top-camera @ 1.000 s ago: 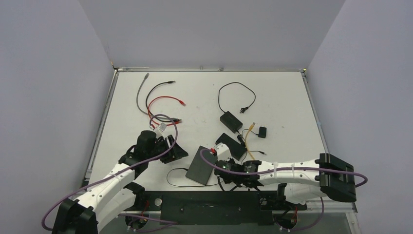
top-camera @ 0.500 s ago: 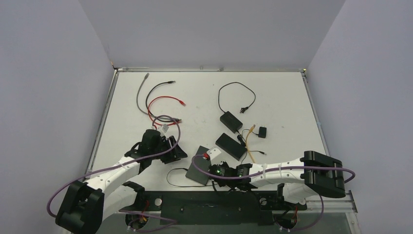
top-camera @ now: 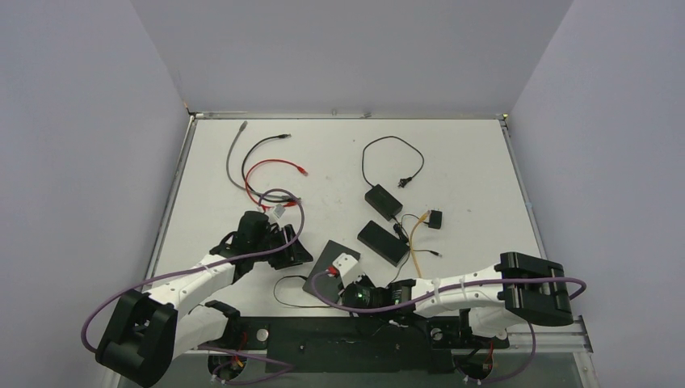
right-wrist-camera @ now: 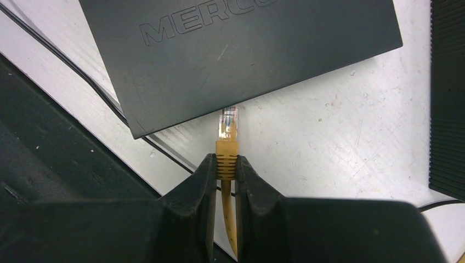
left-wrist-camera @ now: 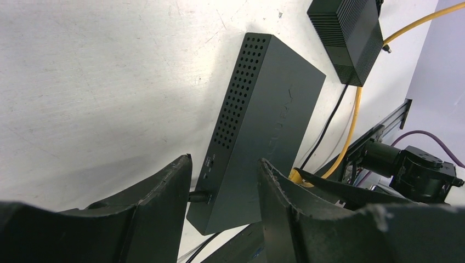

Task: Insert the plug into the switch port
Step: Insert the connector into the switch port.

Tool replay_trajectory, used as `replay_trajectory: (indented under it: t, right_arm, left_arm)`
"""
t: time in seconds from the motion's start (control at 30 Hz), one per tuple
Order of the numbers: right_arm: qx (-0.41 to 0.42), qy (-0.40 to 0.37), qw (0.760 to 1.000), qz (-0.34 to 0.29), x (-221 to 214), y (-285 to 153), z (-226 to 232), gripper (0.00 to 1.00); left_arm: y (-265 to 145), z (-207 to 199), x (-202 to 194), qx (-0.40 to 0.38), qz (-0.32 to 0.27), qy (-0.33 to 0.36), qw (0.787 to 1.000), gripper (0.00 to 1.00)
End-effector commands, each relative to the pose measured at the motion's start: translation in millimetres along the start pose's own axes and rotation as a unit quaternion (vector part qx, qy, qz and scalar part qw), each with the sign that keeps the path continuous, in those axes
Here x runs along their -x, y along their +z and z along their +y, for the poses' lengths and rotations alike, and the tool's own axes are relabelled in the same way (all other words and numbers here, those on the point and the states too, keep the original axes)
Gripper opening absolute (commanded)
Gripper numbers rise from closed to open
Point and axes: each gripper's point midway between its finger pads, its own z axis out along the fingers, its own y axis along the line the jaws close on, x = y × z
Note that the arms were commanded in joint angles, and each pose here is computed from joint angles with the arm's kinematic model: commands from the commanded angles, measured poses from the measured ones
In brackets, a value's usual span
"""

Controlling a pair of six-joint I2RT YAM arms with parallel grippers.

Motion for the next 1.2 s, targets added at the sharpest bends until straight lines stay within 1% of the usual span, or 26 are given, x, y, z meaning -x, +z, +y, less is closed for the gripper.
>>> replay_trajectory:
  t: [0.0,0.3,0.43,0.77,0.9,1.17]
  right_arm:
    - [0.005,0.000,0.999,-0.051,24,0,9,0.00]
    - [0.009,-0.017,0.998,-0.068,26,3,10,0.00]
    - [0.017,-0.012,0.996,-0.086,32,4,13,0.00]
    - [0.021,-0.015,0.996,-0.089,33,9,18,0.00]
    - [0.023,-0.016,0.996,-0.084,31,13,21,0.00]
    - [0.023,-0.011,0.995,-0.100,36,12,22,0.00]
  left_arm:
    - [-3,-18,17,-0.027,-0.020,0.030,0.999,0.44]
    - [-4,-23,14,-0.039,-0.009,0.043,0.998,0.44]
    - [-3,-25,10,-0.046,0.001,0.046,0.998,0.43]
    - [4,-26,-5,-0.046,0.027,0.053,0.997,0.43]
    - [4,-28,-5,-0.047,0.029,0.056,0.997,0.43]
    - [5,-26,-8,-0.044,0.033,0.059,0.997,0.43]
